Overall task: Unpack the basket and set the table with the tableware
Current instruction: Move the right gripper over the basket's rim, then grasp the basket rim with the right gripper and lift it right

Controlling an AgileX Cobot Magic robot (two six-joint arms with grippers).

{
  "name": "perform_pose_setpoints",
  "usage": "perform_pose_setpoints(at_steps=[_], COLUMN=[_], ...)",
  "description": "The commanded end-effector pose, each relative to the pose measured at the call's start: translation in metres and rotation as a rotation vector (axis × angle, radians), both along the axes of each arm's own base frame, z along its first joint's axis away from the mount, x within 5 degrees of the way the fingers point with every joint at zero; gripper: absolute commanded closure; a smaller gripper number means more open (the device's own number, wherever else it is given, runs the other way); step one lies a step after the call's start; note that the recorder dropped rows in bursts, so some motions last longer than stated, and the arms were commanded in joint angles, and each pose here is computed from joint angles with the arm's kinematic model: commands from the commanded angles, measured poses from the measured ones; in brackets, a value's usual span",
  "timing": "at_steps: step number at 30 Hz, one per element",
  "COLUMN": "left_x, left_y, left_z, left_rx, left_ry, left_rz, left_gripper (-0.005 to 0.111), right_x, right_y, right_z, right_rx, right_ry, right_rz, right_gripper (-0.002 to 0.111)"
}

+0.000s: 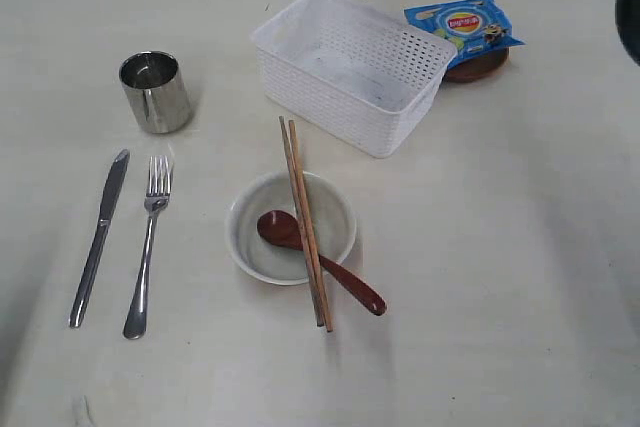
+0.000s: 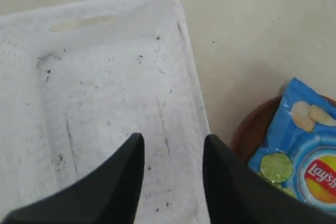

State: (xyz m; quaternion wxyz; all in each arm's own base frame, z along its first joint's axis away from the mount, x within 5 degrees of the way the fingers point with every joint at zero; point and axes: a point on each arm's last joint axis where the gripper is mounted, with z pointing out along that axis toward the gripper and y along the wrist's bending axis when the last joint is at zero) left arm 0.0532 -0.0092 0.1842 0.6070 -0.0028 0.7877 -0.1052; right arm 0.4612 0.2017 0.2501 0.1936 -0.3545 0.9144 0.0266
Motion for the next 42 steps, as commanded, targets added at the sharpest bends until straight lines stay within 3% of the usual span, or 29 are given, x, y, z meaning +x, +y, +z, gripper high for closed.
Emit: perform_pose_setpoints(at_steps=[1,7,18,20,23,31,34,38,42], left_x=[0.0,0.0,0.0,0.0,0.0,0.0,0.0,0.0,0.0], left_y=[0.0,0.0,0.0,0.0,0.0,0.0,0.0,0.0,0.0], left_z=[0.0,0.0,0.0,0.0,0.0,0.0,0.0,0.0,0.0], left_rx=[-0.005,-0.005,-0.005,-0.005,-0.005,-0.005,-0.005,-0.005,-0.005], left_ry=[-0.011,-0.011,-0.011,-0.011,-0.011,-0.011,-0.011,-0.011,-0.011], left_rz=[0.001,0.001,0.001,0.001,0.001,0.001,0.001,0.001,0.001], left_gripper=[0.107,0.107,0.107,0.107,0.107,0.107,0.107,0.107,0.107], right_x=[0.014,0.021,0.028,0.03,0.032,0.035,0.035,0.032,0.027], right_y=[-0.016,-0.022,-0.019,-0.021,-0.021,-0.024,-0.03,-0.04,-0.061], right_z=[-0.011,-0.024,-0.07,-0.074,-0.079,-0.077,-0.056,0.009,0.052], right_rx=[0.014,0.092,0.061,0.041,0.022,0.024,0.042,0.199,0.211], right_ry=[0.001,0.049,0.117,0.109,0.091,0.073,0.032,-0.06,-0.152], right_rz=[-0.03,-0.044,-0.024,-0.024,-0.004,0.005,-0.007,-0.033,-0.063], right_gripper=[0.072,0.061,0.063,0.071,0.106,0.109,0.109,0.109,0.109])
